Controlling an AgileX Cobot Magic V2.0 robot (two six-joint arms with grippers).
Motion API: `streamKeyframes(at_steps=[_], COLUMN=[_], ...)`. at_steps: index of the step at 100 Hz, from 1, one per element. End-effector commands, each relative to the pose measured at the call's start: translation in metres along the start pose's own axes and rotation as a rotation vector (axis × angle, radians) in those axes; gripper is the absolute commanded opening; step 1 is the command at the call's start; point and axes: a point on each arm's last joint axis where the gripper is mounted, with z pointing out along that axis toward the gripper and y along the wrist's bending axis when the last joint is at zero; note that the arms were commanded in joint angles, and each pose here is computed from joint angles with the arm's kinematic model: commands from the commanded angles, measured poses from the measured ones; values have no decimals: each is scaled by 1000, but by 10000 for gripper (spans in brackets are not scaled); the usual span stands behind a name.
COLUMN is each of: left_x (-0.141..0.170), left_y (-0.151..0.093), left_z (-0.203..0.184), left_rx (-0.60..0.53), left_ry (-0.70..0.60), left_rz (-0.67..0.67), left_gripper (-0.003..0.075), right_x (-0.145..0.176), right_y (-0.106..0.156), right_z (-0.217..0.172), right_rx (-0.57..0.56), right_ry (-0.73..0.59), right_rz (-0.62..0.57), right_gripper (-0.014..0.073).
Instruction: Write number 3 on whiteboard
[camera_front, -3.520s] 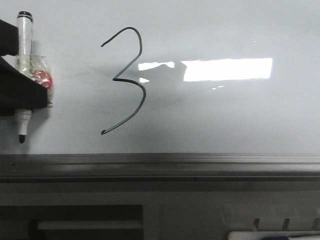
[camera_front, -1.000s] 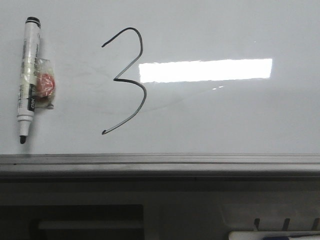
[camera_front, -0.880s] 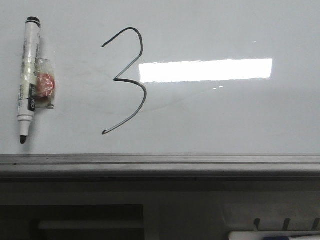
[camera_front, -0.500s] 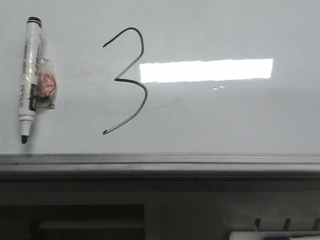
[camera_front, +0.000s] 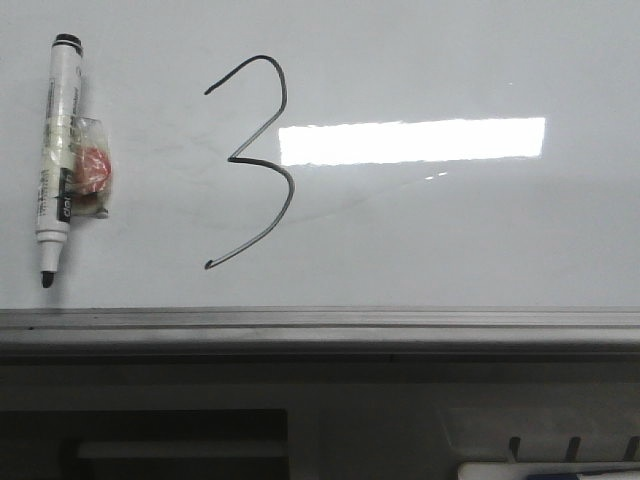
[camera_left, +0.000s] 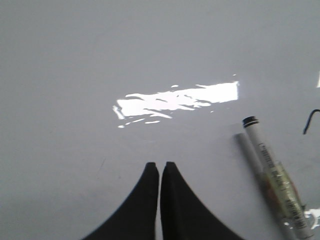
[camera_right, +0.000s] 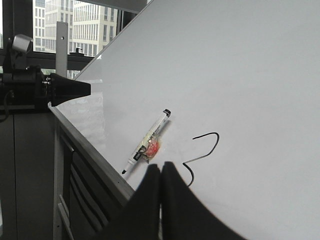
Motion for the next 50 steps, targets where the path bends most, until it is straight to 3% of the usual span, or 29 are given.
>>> streamKeyframes(at_steps=[1, 25, 46, 50], left_x=[-4, 33, 58, 59], left_y=[3, 7, 6, 6], left_z=[-4, -9, -11, -11], left_rx=[-58, -165, -161, -160], left_ry=[-87, -41, 250, 253], left_rz=[6, -1, -25, -26], left_gripper=[-21, -21, -21, -21], right_x=[-14, -14, -14, -14], right_y=[-4, -4, -4, -4], right_z=[0, 0, 0, 0], right_rx=[35, 35, 35, 35], right_ry=[-81, -81, -81, -81], right_rz=[-9, -9, -9, -9], right_gripper=[-62, -62, -62, -62])
